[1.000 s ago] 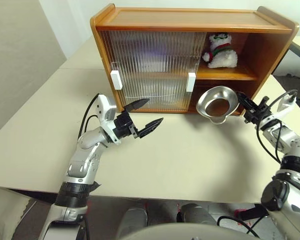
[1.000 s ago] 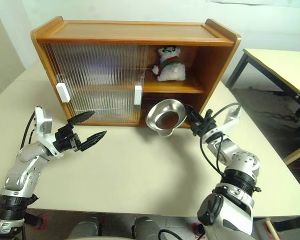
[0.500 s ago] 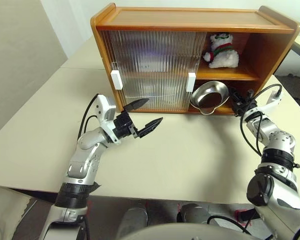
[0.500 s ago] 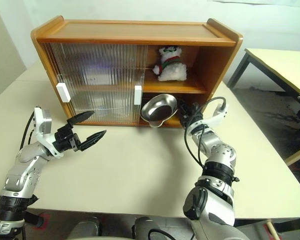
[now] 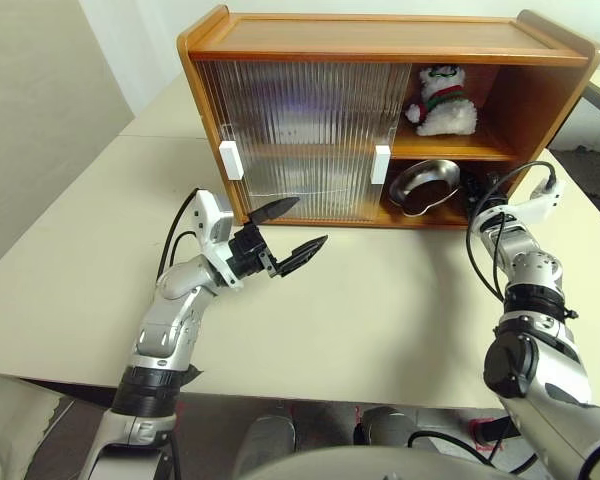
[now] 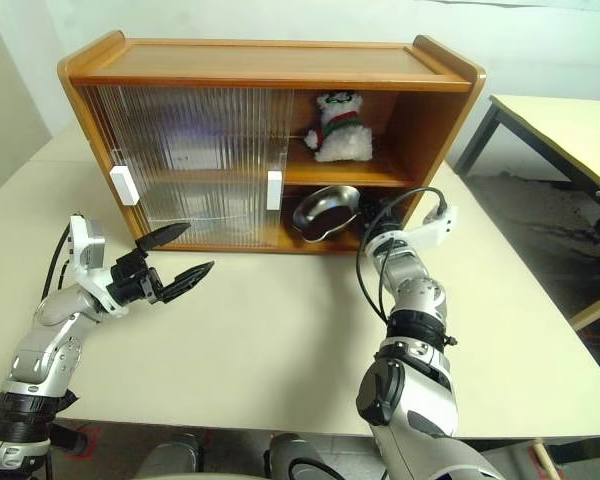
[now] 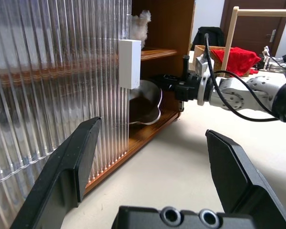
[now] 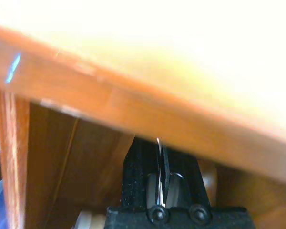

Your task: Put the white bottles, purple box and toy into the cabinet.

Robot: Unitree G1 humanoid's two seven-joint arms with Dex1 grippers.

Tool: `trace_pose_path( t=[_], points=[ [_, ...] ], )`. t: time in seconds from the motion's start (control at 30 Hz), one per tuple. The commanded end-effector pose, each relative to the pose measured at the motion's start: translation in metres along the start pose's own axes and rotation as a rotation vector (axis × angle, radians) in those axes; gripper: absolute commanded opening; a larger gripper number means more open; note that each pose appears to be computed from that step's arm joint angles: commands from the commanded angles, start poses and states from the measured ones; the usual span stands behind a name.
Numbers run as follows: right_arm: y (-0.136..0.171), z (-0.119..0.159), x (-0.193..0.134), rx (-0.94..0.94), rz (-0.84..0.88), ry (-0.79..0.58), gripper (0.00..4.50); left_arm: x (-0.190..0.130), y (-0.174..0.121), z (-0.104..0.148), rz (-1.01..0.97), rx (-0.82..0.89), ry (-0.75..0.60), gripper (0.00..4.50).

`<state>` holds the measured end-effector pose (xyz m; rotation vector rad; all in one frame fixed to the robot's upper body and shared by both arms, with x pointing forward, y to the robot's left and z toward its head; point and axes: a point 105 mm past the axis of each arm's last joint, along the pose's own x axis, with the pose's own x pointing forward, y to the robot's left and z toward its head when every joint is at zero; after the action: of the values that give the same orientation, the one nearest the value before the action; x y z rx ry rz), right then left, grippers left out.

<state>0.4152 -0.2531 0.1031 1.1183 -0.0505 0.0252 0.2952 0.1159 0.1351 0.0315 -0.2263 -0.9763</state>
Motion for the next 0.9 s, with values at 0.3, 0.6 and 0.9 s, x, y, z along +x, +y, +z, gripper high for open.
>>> trace_pose_path(
  t=[0.3, 0.6, 0.9],
  points=[
    [-0.007, -0.012, 0.006, -0.033, -0.044, 0.016, 1.11, 0.0, -0.003, 0.003, -0.013, 0.012, -0.006, 4.5],
    [-0.012, -0.021, -0.006, -0.183, 0.025, 0.155, 4.46, 0.0, -0.004, 0.004, -0.011, 0.01, -0.012, 4.5],
    [-0.02, -0.026, -0.056, -0.533, 0.146, 0.48, 4.46, -0.003, -0.006, 0.005, -0.01, 0.001, -0.017, 4.5]
  ],
)
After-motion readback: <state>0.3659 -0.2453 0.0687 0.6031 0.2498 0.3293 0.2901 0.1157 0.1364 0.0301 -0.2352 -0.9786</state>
